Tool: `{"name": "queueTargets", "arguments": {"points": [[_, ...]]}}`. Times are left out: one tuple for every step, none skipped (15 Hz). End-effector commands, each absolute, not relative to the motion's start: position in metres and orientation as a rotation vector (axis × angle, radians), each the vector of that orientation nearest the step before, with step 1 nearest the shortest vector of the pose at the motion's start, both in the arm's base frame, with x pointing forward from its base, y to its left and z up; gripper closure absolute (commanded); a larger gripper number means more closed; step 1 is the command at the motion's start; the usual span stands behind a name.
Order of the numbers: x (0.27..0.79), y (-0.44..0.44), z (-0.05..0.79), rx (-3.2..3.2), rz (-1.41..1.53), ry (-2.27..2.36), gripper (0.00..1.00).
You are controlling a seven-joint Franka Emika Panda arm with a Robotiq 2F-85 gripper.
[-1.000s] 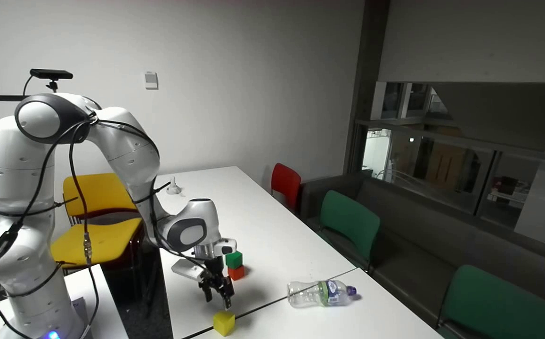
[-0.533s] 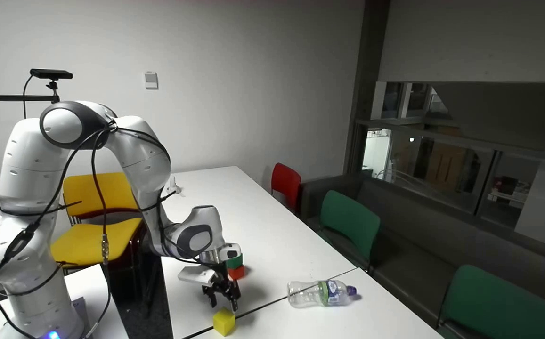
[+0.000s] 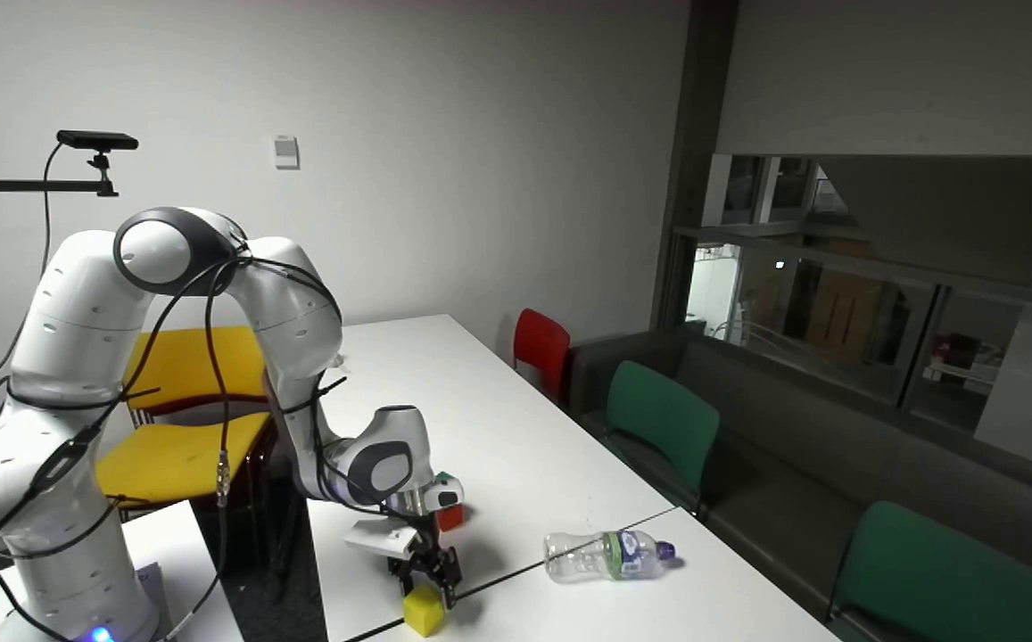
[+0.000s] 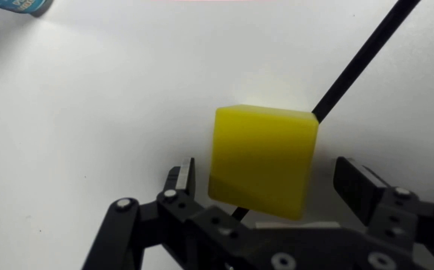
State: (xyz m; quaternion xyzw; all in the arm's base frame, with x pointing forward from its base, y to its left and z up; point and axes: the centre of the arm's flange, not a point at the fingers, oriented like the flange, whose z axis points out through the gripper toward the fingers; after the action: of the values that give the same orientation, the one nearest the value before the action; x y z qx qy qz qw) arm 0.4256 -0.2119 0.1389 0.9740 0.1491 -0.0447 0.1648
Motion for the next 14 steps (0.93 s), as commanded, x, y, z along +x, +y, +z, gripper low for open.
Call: {"name": "queueTargets", "arguments": {"points": [[0.427,-0.222,0.132,2.763,-0.111,0.454,0.0],[0.428,-0.223,0.132,2.763,-0.112,0.457,0.25],[0.429,-0.223,0.133,2.761,-0.11,0.461,0.26],[0.43,-0.223,0.134,2.762,-0.11,0.462,0.32],[0.431,-0.224,0.134,2.763,-0.112,0.463,0.42],[0.432,-0.225,0.135,2.764,-0.111,0.466,0.49],[0.433,-0.226,0.137,2.766,-0.11,0.466,0.56],[0.433,-0.227,0.14,2.767,-0.106,0.464,0.64],[0.433,-0.228,0.144,2.769,-0.099,0.456,0.66],[0.429,-0.228,0.148,2.779,-0.089,0.437,0.67],[0.425,-0.227,0.154,2.806,-0.064,0.407,0.67],[0.421,-0.227,0.158,2.816,-0.052,0.37,0.67],[0.416,-0.224,0.164,2.822,-0.033,0.34,0.67],[0.412,-0.221,0.168,2.826,-0.022,0.316,0.67]]}}
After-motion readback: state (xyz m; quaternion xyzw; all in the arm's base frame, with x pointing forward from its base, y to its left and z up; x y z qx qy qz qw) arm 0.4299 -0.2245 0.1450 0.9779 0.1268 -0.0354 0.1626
